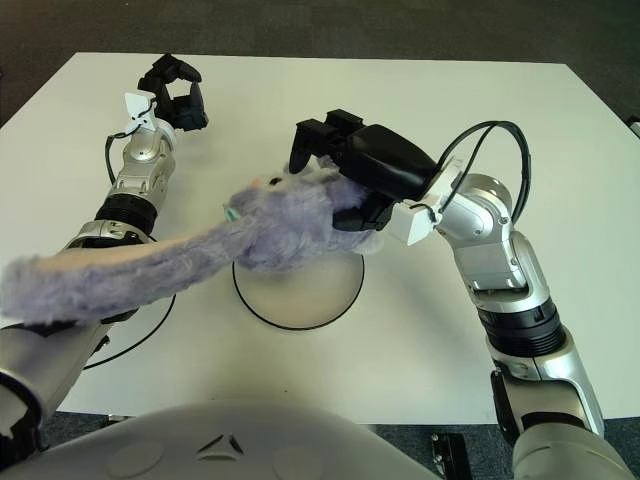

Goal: Put the doll into the plate.

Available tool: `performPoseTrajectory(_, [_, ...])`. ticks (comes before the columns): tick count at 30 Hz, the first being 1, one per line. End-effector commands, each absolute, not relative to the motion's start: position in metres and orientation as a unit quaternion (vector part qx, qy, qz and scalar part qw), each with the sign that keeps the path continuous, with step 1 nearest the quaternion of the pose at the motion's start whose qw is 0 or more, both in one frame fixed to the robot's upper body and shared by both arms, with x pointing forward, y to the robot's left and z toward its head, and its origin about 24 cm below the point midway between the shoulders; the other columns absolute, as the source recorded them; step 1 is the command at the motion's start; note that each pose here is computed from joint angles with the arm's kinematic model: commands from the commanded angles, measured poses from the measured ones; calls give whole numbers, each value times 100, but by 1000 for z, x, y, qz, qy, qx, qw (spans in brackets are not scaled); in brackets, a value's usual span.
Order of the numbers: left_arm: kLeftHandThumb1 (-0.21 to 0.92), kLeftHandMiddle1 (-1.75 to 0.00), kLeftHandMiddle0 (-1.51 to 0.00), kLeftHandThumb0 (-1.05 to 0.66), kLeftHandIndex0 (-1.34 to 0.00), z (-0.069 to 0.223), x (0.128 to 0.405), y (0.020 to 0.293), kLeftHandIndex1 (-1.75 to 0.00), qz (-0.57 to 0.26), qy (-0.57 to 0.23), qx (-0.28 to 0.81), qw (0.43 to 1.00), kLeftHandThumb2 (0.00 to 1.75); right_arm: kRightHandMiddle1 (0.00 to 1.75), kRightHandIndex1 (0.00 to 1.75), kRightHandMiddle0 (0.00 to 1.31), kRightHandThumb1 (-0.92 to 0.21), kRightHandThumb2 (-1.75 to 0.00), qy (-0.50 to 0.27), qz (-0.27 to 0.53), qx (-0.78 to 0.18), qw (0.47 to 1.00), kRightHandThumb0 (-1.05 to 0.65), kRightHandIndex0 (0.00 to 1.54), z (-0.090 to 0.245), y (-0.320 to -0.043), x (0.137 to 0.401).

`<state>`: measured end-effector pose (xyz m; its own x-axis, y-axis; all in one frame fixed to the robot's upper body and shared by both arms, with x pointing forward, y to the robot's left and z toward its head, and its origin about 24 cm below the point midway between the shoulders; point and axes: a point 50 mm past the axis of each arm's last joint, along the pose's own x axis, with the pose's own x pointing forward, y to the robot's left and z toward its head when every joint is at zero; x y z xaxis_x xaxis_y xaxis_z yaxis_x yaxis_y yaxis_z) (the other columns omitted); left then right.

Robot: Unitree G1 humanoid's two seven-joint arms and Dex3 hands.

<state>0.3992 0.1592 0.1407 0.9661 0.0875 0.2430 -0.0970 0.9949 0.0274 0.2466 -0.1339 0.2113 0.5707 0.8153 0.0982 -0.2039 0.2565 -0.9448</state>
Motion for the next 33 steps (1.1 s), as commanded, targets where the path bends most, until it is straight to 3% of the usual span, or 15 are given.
performPoseTrajectory(1, [25,-175,-135,-51,-67,148,402,158,-175,45,-131,15,990,140,132,87,0,-26,-161,-302,359,-506,724,21,0,216,-136,243])
performPoseTrajectory(14, [25,-175,-135,-51,-67,148,402,158,-175,44,-129,15,991,140,114,58,0,-27,-155,-286,388,-512,711,20,0,224,-140,237])
performPoseTrajectory(27, [26,-175,-134,-51,-66,148,401,159,-175,42,-131,14,990,140,117,72,0,-29,-151,-271,392,-509,717,11,0,229,-144,232])
performPoseTrajectory(33, [24,-175,-135,-51,-68,148,401,158,-175,42,-133,18,990,141,111,70,0,-27,-148,-273,398,-502,718,7,0,229,-144,231])
